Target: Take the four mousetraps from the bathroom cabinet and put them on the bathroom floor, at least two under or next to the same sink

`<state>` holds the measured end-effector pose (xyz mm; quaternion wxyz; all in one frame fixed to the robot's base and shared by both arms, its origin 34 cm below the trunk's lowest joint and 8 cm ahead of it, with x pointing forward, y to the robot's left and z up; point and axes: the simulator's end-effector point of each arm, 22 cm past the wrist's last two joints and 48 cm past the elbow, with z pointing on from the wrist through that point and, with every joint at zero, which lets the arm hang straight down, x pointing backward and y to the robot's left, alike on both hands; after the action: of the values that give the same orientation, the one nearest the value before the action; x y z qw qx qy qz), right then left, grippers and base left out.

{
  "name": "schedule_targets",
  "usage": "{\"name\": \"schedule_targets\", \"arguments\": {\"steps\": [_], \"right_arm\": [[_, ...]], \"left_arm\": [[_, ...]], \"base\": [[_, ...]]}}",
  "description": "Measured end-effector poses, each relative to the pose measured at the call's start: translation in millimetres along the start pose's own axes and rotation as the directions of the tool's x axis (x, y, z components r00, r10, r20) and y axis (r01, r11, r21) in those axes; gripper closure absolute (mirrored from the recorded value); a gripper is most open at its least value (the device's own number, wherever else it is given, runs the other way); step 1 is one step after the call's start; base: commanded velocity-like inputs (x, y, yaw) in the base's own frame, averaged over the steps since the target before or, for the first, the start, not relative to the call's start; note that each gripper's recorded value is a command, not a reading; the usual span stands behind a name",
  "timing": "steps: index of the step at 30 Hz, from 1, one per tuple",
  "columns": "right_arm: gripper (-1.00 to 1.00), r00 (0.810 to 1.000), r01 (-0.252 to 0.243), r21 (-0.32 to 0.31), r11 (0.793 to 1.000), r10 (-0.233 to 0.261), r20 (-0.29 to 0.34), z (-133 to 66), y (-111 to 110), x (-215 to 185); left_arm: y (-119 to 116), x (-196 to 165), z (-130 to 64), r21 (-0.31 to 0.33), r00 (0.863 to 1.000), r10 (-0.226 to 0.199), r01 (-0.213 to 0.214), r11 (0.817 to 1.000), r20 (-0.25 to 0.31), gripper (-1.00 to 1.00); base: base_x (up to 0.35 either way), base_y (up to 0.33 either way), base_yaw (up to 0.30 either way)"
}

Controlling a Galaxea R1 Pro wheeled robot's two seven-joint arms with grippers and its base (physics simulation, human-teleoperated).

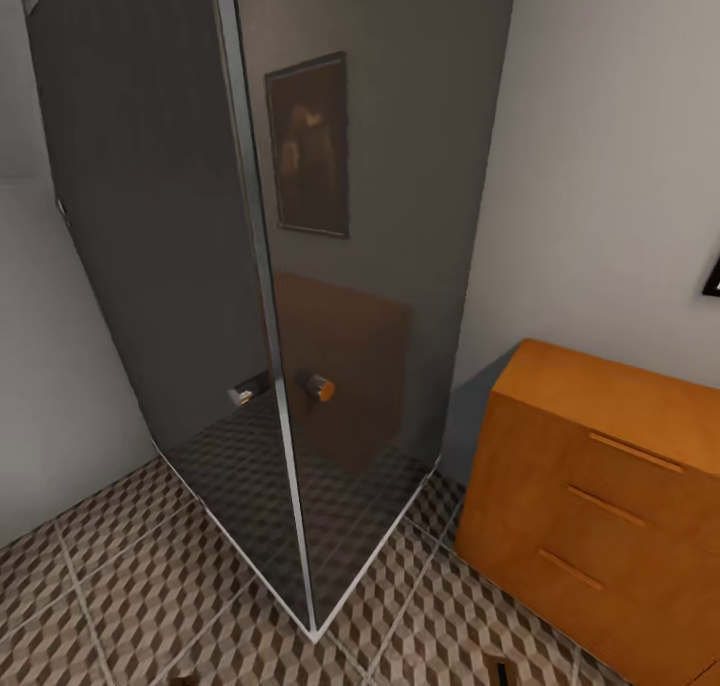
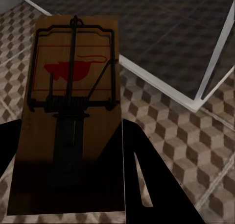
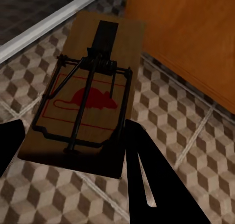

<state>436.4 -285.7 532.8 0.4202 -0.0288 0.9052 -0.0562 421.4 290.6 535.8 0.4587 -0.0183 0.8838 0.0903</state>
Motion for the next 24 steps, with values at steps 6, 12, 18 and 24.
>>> {"name": "schedule_targets", "arguments": {"steps": [6, 12, 18, 24], "right_arm": [[1.00, 1.000, 0.000, 0.000, 1.000, 0.000, 0.000, 0.0, 0.0, 0.0], [1.00, 1.000, 0.000, 0.000, 1.000, 0.000, 0.000, 0.0, 0.0, 0.0], [1.00, 1.000, 0.001, 0.000, 1.000, -0.001, 0.000, 0.0, 0.1, 0.0], [1.00, 1.000, 0.000, 0.000, 1.000, 0.000, 0.000, 0.0, 0.1, 0.0]], "left_arm": [[-0.1, -0.1, 0.1, 0.000, 1.000, 0.000, 0.000, 1.000, 0.000, 1.00], [-0.7, 0.1, 0.1, 0.001, 1.000, 0.000, 0.000, 1.000, -0.001, 1.00], [-0.9, 0.4, -0.2, 0.001, 1.000, 0.000, 0.000, 1.000, -0.002, 1.00], [-2.3, 0.3, -0.3, 0.002, 1.000, -0.001, 0.001, 1.000, -0.002, 1.00]], "base": [[-0.079, 0.000, 0.285], [-0.091, 0.000, 0.286], [-0.096, 0.000, 0.286], [-0.102, 0.000, 0.286]]}}
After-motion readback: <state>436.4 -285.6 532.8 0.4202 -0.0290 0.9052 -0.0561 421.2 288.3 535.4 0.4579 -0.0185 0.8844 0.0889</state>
